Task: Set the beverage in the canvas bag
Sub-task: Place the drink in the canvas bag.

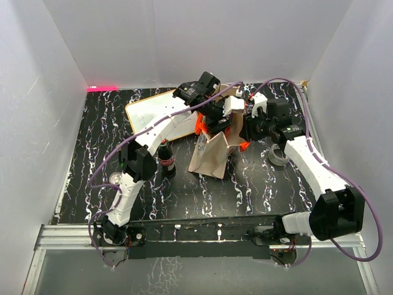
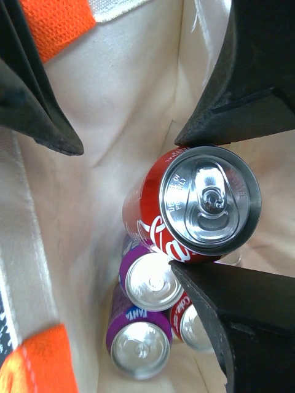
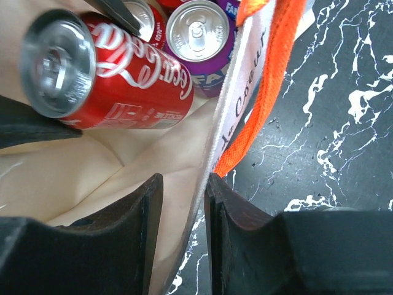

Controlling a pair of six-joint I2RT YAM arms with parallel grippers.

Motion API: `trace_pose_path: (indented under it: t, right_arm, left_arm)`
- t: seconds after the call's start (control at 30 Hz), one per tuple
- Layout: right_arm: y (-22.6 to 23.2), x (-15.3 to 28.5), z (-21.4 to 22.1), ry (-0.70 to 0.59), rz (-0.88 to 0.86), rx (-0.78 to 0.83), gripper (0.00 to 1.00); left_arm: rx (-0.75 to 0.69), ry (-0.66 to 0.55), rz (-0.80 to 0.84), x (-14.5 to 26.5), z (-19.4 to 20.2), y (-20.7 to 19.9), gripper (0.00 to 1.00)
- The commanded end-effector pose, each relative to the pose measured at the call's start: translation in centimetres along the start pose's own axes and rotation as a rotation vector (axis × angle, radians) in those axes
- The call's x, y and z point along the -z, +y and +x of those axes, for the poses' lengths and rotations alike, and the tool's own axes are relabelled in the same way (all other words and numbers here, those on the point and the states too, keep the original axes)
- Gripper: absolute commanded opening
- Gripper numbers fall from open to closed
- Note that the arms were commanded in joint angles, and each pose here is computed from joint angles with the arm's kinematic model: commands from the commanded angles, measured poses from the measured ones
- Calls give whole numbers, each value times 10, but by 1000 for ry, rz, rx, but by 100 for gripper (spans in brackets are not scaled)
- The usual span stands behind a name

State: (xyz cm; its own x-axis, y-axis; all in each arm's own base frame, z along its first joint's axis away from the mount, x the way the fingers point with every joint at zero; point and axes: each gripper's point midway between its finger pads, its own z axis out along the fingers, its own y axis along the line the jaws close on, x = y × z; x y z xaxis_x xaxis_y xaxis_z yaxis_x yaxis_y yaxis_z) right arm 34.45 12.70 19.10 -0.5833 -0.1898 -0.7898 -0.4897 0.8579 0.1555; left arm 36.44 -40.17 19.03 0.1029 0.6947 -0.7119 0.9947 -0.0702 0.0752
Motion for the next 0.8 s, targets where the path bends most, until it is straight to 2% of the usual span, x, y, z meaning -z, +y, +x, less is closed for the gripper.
trace_pose_path:
  t: [0.0,0.27,0.77]
  right_arm:
    - [-9,4,-33,-93,9,5,35]
    - [-10,9,-43,-122,-16,-18,35]
    - [1,12,-55,-165,-65,-77,34]
  left_arm:
    - [-99,-207,-157,73,-83,3,0]
    - [-73,-230,-167,82,-92,-3,0]
    - [30,-116,-31,28,-45,-9,0]
